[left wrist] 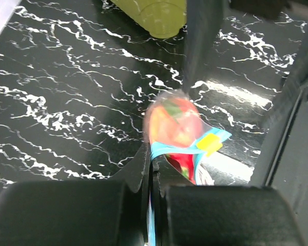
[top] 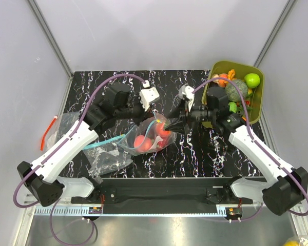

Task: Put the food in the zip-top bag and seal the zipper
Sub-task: Zip the zipper food storage bag at the center of the board.

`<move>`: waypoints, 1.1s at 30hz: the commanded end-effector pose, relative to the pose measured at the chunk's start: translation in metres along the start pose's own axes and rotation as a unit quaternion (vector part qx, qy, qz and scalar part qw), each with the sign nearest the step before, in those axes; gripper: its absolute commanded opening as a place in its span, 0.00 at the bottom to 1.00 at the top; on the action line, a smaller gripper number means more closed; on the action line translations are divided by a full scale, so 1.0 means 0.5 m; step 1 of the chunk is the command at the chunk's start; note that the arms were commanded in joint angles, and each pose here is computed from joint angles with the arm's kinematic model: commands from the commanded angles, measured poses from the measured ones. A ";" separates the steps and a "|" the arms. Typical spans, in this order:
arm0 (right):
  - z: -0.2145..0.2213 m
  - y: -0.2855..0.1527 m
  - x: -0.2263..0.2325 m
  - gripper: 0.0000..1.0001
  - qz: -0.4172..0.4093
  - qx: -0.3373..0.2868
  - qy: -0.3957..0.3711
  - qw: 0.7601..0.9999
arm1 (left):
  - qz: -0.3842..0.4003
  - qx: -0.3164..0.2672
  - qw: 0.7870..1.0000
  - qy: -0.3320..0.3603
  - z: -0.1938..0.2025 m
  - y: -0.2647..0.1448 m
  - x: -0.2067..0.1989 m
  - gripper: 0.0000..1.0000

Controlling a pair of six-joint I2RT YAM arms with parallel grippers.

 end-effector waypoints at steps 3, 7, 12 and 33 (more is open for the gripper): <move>0.005 0.019 0.007 0.68 0.052 -0.009 -0.040 0.998 | 0.001 -0.086 0.996 0.017 -0.072 -0.027 0.001 0.00; -0.006 0.032 -0.007 0.67 0.070 -0.021 -0.051 0.996 | 0.004 -0.099 0.995 0.022 -0.078 -0.040 -0.006 0.00; -0.017 0.045 -0.017 0.64 0.083 -0.015 -0.069 0.994 | 0.013 -0.108 0.994 0.027 -0.088 -0.046 -0.011 0.00; 0.007 0.065 0.042 0.00 0.020 0.004 -0.013 1.000 | -0.007 -0.094 0.996 0.002 -0.076 -0.057 -0.011 0.28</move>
Point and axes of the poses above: each gripper's point midway between its finger pads, its own y axis out along the fingers, its own x axis along the line the jaws close on, z = x × y, the point moved 5 cm from there along -y, back along the fingers, and after that the axes turned 12 degrees about y, right-handed, at the moved point
